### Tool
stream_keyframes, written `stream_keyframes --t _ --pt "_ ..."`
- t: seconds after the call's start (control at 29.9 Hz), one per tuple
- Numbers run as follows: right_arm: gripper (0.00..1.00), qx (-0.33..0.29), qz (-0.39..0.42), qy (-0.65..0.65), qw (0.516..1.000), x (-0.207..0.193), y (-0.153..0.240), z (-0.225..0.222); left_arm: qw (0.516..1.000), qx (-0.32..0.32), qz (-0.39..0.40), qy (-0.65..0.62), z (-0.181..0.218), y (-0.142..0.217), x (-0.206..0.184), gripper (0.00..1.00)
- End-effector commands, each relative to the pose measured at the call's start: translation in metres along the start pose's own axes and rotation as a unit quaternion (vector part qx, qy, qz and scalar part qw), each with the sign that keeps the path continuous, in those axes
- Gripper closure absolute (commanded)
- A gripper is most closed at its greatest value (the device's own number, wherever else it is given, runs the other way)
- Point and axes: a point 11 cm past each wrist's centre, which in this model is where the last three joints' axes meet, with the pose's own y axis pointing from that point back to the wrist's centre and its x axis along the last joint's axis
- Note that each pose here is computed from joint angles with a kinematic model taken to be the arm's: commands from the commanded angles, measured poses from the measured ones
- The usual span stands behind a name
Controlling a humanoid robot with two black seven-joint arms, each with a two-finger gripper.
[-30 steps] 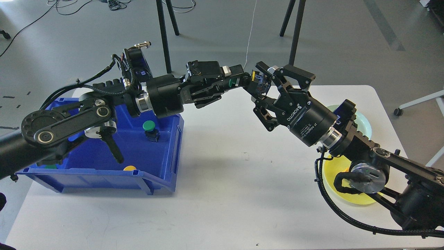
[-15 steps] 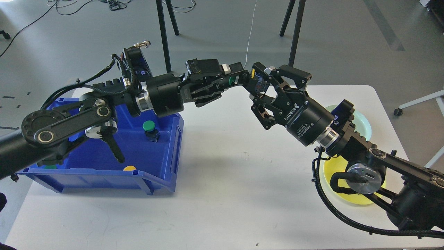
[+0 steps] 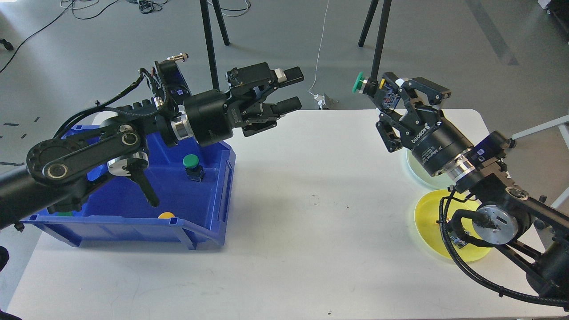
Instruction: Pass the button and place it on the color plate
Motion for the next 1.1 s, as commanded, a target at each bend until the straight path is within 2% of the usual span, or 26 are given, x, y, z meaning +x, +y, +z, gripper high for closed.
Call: stream_keyframes --t 0.0,0.07,0.13,0.27,0.54,0.64,0.77,0.97,1.07 --pt "1.00 -0.040 0.169 0.062 0.983 0.063 0.009 0.014 1.000 -0.002 -0.002 0.003 -0.001 -0.002 -0.002 0.21" --pt "1.00 -0.083 0.260 0.088 0.958 0.100 0.020 0.027 1.000 -0.003 -0.003 0.004 -0.001 -0.003 -0.003 0.21" --pt "1.00 -0.134 0.308 0.097 0.937 0.128 0.032 0.042 1.000 -0.003 -0.003 0.004 -0.001 -0.003 -0.003 0.20" --pt "1.00 -0.194 0.342 0.085 0.916 0.144 0.038 0.072 1.000 -0.003 -0.002 0.004 -0.001 -0.003 -0.003 0.20" --pt "0.99 -0.240 0.376 0.109 0.888 0.166 0.030 0.086 1.000 -0.003 -0.002 0.003 -0.001 -0.003 -0.002 0.20" --pt "0.95 -0.259 0.386 0.127 0.876 0.171 0.021 0.093 1.000 -0.003 -0.002 0.005 -0.001 -0.003 -0.002 0.20" --pt "0.77 -0.261 0.410 0.134 0.864 0.179 0.013 0.095 1.000 -0.003 -0.001 0.006 -0.001 -0.003 -0.002 0.20" --pt "0.37 -0.263 0.411 0.131 0.863 0.176 0.009 0.100 1.000 -0.004 -0.001 0.006 -0.001 -0.003 -0.002 0.20" --pt "0.26 -0.261 0.411 0.130 0.864 0.176 0.009 0.099 1.000 -0.004 -0.001 0.006 -0.001 -0.003 -0.002 0.19"
